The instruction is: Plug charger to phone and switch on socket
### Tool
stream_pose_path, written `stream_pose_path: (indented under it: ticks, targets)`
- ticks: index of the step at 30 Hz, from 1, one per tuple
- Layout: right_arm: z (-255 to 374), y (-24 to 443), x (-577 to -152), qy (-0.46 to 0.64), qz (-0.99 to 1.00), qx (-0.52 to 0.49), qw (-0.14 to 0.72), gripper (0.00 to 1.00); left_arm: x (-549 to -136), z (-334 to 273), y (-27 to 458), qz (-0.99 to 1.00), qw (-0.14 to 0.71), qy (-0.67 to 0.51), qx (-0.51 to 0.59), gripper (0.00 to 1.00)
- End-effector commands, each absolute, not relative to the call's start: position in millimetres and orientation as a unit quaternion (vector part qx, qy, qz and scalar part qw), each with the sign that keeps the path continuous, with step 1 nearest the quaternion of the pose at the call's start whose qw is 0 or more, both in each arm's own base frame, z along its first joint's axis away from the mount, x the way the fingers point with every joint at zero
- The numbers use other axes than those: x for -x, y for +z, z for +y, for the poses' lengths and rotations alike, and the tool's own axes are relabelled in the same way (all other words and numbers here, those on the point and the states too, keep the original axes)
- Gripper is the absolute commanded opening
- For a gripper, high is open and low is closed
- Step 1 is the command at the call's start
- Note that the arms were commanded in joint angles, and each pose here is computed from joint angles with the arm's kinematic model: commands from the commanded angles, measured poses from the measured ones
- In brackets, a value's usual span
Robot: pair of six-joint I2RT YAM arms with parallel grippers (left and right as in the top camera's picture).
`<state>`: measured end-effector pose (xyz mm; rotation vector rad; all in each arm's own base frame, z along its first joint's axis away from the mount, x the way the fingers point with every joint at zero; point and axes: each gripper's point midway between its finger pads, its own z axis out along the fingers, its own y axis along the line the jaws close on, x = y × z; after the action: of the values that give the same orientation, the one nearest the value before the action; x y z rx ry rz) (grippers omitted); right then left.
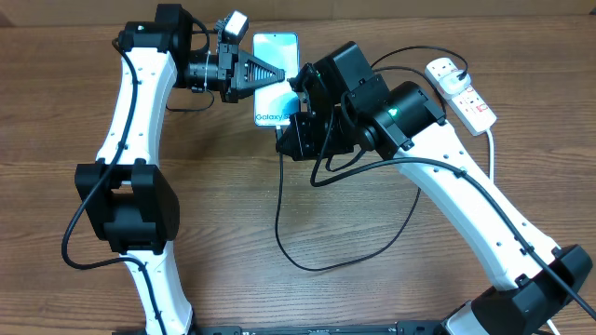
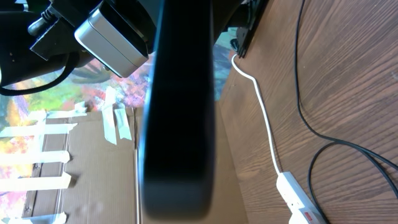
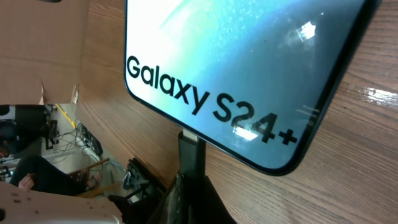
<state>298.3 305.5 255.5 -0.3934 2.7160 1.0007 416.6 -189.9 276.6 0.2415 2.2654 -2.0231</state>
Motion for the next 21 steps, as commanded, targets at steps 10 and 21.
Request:
stream_pose_path:
  ticks: [10, 21]
  targets:
    - [300, 266, -307, 0.338, 0.922, 0.126, 0.138, 0.04, -411, -191, 297, 0.727, 0.069, -0.676, -0.101, 0.04]
    - [307, 275, -318, 0.356, 0.915, 0.109, 0.157, 0.04, -411, -191, 297, 0.727, 0.067, -0.676, -0.099, 0.04]
